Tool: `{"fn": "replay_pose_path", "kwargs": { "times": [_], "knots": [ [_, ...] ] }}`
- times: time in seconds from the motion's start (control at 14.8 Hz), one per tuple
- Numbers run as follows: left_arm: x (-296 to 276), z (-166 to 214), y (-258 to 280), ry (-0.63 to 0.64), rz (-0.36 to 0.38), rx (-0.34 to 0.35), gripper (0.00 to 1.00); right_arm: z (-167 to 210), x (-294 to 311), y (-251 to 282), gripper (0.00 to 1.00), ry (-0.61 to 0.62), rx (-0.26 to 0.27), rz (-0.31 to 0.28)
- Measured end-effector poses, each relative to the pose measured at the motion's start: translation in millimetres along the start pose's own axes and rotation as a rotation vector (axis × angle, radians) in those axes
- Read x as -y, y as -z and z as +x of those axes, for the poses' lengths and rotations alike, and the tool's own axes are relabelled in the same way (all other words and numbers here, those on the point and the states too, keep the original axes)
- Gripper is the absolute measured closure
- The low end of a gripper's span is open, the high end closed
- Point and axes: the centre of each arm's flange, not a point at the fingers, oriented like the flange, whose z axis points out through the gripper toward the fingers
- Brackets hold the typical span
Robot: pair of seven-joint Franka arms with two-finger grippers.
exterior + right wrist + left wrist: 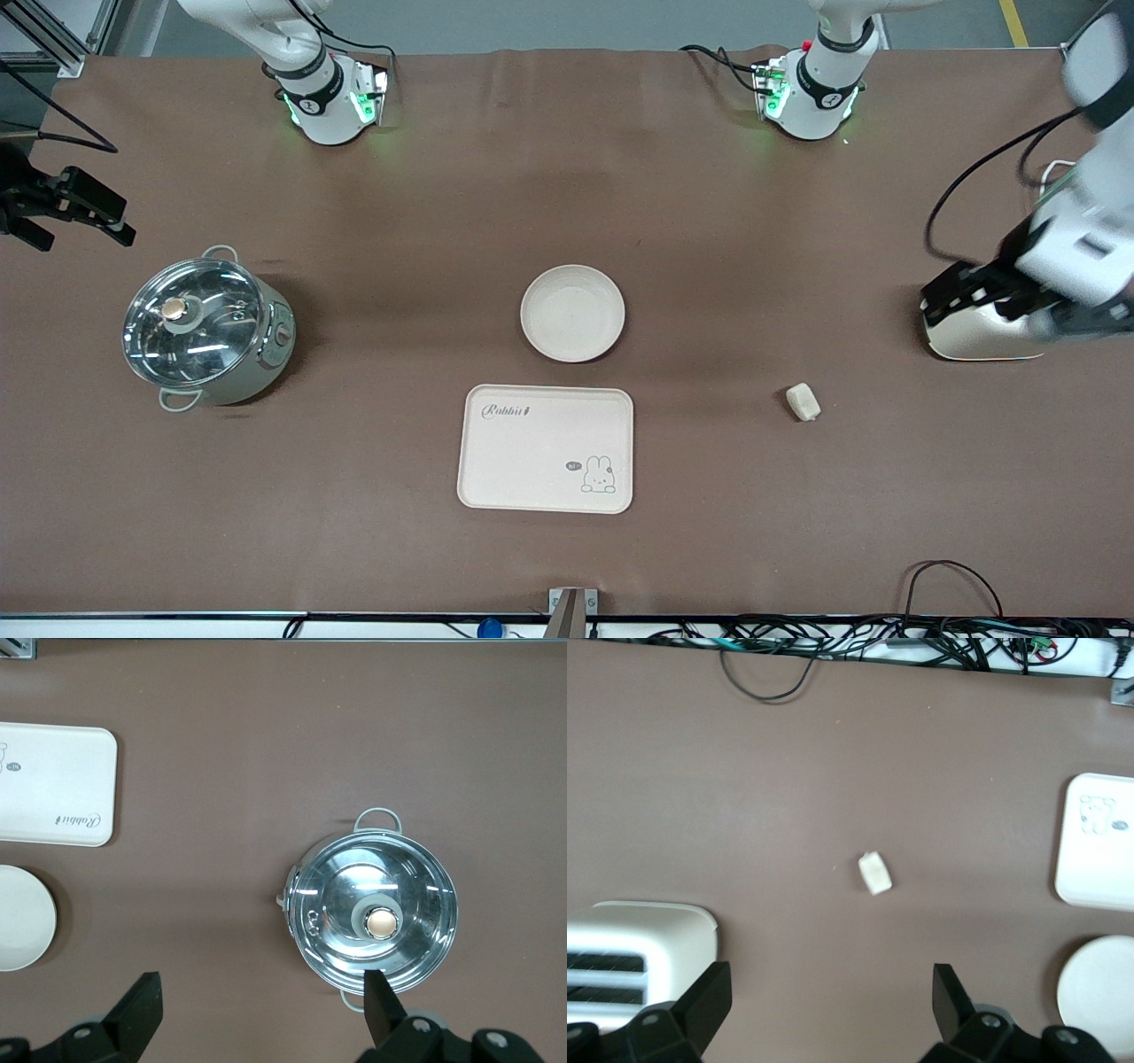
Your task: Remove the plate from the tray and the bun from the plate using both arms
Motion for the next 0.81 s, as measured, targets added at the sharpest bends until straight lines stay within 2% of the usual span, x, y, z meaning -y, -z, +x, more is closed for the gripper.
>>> {"fn": "replay_pose_path", "kwargs": {
  "times": [0.2, 0.54, 0.81],
  "knots": [
    [38, -27, 36, -0.033, -0.012, -0.013, 0.0, 1, 1, 11, 0.0, -0.015, -0.022, -0.001],
    [32, -60, 37, -0.05, -0.007, 0.009, 0.0, 1, 1, 12, 0.0, -0.046, -0.026, 0.0],
    [26, -57, 37, -0.102, 0.068, 0.017, 0.0, 1, 1, 12, 0.0, -0.048, -0.026, 0.0]
  ]
}}
